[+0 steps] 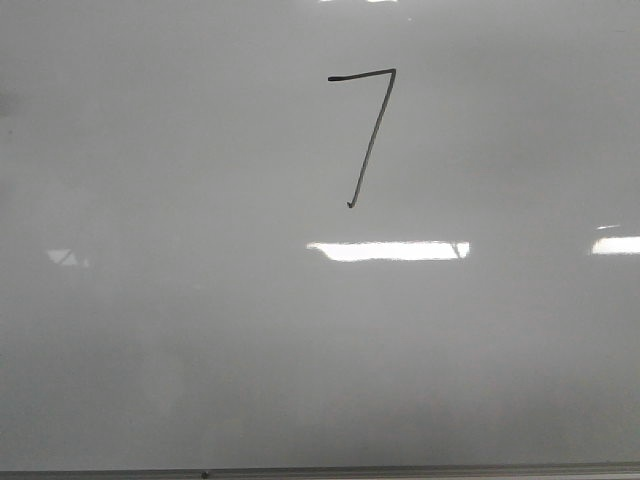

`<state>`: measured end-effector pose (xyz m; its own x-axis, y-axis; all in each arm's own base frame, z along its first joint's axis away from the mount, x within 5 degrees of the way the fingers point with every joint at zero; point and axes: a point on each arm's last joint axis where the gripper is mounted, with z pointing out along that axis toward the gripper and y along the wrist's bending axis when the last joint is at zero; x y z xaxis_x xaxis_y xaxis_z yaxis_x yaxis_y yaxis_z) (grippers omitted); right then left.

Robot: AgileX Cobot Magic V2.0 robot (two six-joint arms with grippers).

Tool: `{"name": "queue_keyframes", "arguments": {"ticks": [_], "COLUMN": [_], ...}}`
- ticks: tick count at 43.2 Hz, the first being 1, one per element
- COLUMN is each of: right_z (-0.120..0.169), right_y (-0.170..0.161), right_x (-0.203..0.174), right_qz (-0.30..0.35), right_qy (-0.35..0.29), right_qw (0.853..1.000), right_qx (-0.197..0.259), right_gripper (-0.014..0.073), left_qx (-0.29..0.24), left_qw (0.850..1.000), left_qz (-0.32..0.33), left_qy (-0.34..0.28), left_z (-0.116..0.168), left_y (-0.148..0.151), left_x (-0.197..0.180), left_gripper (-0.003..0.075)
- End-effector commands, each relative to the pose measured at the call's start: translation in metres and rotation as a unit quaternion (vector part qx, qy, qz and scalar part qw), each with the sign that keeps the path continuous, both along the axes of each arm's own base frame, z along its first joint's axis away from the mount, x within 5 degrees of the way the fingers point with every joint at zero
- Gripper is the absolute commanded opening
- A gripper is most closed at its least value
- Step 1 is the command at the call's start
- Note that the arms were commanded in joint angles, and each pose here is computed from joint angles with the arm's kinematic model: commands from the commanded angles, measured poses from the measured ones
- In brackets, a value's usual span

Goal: Write number 7 on whiteboard

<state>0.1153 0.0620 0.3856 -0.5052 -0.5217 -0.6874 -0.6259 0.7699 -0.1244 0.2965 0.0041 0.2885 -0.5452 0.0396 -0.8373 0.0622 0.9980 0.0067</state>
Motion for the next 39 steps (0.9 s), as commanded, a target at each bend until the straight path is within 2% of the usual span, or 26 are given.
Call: {"name": "queue_keyframes", "arguments": {"ticks": [1,7,18,27,32,36,39], "right_z": [0.015,0.021,0.033,0.031,0.028,0.022,0.018], "right_y": [-0.007,-0.017,-0.035,-0.046,-0.049,-0.049,-0.048], "right_x": [-0.004,-0.019,-0.058,-0.081,-0.087,-0.087,-0.086], "right_qz": [-0.057,-0.101,-0.111,-0.114,-0.113,-0.114,-0.115], "right_qy": [-0.028,-0.041,-0.093,-0.093,-0.095,-0.088,-0.082], "right_qw": [0.997,0.991,0.981,0.981,0.980,0.981,0.982], "right_qx": [0.037,0.074,0.126,0.130,0.132,0.128,0.124], "right_gripper": [0.0573,0.0573,0.0573,0.0573,0.0573,0.0573,0.0573], "left_qx": [0.001,-0.005,-0.011,0.008,0.012,0.034,0.037], "left_qw": [0.997,0.998,0.996,0.999,0.998,0.996,0.997], "left_qz": [-0.007,-0.031,-0.059,-0.008,-0.029,-0.057,-0.042], "left_qy": [-0.072,-0.062,-0.059,-0.038,-0.053,-0.053,-0.053], "left_z": [0.046,0.064,0.093,0.102,0.107,0.107,0.107], "left_y": [-0.003,-0.009,-0.016,-0.008,-0.012,-0.015,-0.011], "left_x": [-0.022,-0.053,-0.117,-0.168,-0.191,-0.207,-0.220], "left_gripper": [0.0449,0.0449,0.0448,0.0447,0.0447,0.0435,0.0430]}}
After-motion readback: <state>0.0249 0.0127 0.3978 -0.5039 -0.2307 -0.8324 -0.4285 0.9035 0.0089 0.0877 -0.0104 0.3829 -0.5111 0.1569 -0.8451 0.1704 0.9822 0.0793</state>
